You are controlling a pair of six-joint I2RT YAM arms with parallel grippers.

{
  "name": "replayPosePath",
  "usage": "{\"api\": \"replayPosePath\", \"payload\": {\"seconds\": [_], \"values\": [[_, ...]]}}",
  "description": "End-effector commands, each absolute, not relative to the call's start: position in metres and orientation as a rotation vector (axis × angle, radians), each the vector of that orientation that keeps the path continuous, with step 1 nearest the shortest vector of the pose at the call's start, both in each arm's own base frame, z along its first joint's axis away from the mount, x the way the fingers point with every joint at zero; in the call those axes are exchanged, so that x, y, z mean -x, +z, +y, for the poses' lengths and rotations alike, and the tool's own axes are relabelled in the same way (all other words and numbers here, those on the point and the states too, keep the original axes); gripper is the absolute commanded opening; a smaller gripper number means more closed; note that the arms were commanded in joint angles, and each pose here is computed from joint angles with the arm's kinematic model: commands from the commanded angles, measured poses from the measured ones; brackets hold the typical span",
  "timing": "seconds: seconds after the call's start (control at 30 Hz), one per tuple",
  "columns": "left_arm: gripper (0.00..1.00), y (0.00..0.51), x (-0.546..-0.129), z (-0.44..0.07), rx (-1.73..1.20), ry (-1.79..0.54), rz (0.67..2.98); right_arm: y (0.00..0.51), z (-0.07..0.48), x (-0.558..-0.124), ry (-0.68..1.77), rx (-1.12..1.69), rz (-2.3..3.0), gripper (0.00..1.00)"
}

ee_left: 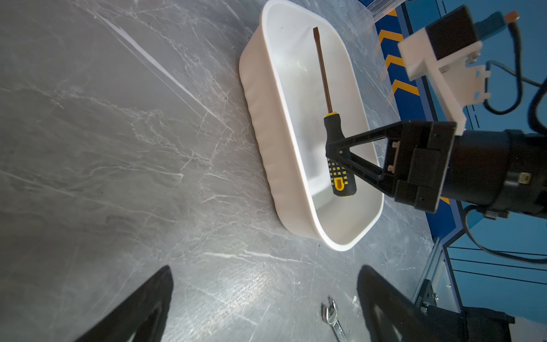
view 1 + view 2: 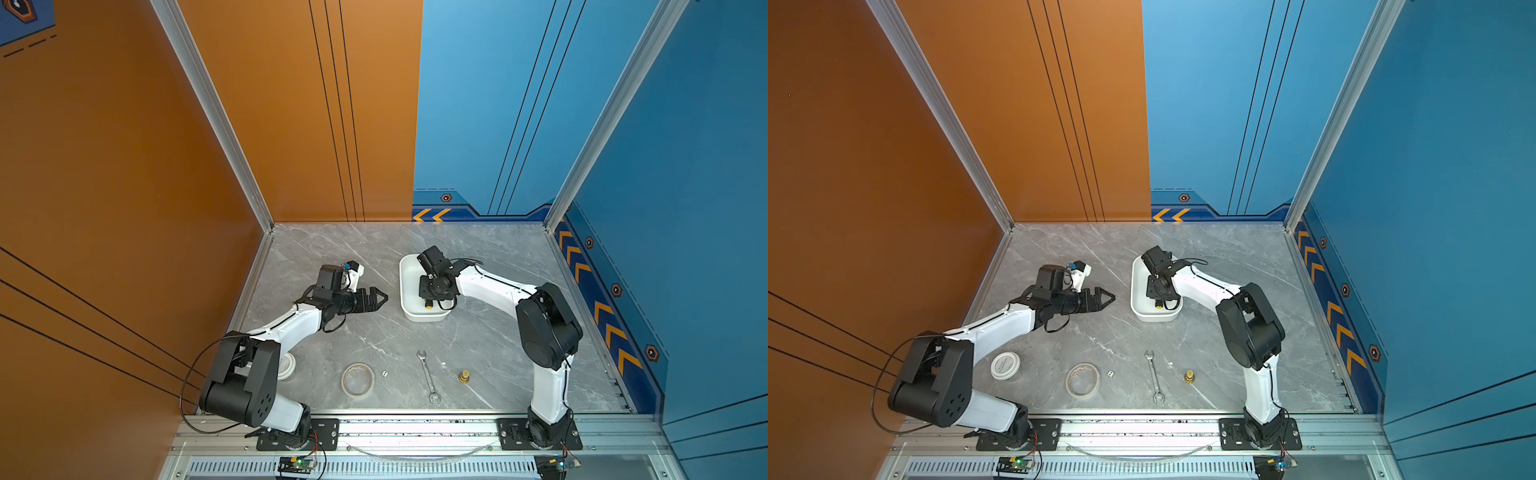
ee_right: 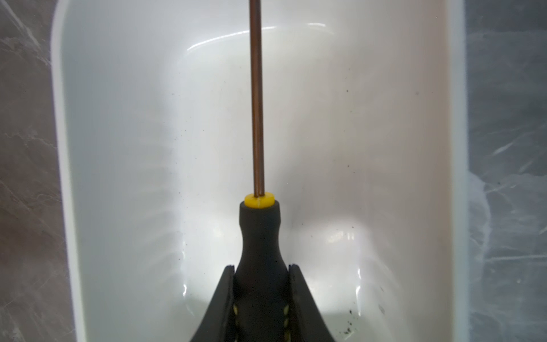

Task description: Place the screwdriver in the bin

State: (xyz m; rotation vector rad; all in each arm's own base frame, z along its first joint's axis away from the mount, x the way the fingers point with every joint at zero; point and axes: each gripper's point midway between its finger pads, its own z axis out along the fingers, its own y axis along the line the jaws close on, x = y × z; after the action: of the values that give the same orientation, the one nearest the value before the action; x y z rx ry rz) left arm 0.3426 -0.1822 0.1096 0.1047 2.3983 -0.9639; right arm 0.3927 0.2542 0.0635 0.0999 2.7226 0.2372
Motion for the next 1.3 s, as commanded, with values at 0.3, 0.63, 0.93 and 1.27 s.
{"api": "replayPosePath", "payload": {"seconds": [0.3, 0.63, 0.93, 1.27], "values": [[0.98, 0.108, -0.337, -0.174, -0.121, -0.913, 2.405, 0.047, 0.254, -0.394, 0.155, -0.12, 2.743, 0.03], [0.98, 0.111, -0.335, -0.172, -0.131, -0.9, 2.395, 0.034, 0.254, -0.392, 0.134, -0.115, 2.768, 0.26], [0.98, 0.109, -0.334, -0.169, -0.133, -0.878, 2.401, 0.038, 0.258, -0.393, 0.138, -0.08, 2.758, 0.4], [0.98, 0.129, -0.33, -0.153, -0.159, -0.764, 2.353, 0.1, 0.263, -0.392, 0.218, 0.023, 2.645, 0.51]]}}
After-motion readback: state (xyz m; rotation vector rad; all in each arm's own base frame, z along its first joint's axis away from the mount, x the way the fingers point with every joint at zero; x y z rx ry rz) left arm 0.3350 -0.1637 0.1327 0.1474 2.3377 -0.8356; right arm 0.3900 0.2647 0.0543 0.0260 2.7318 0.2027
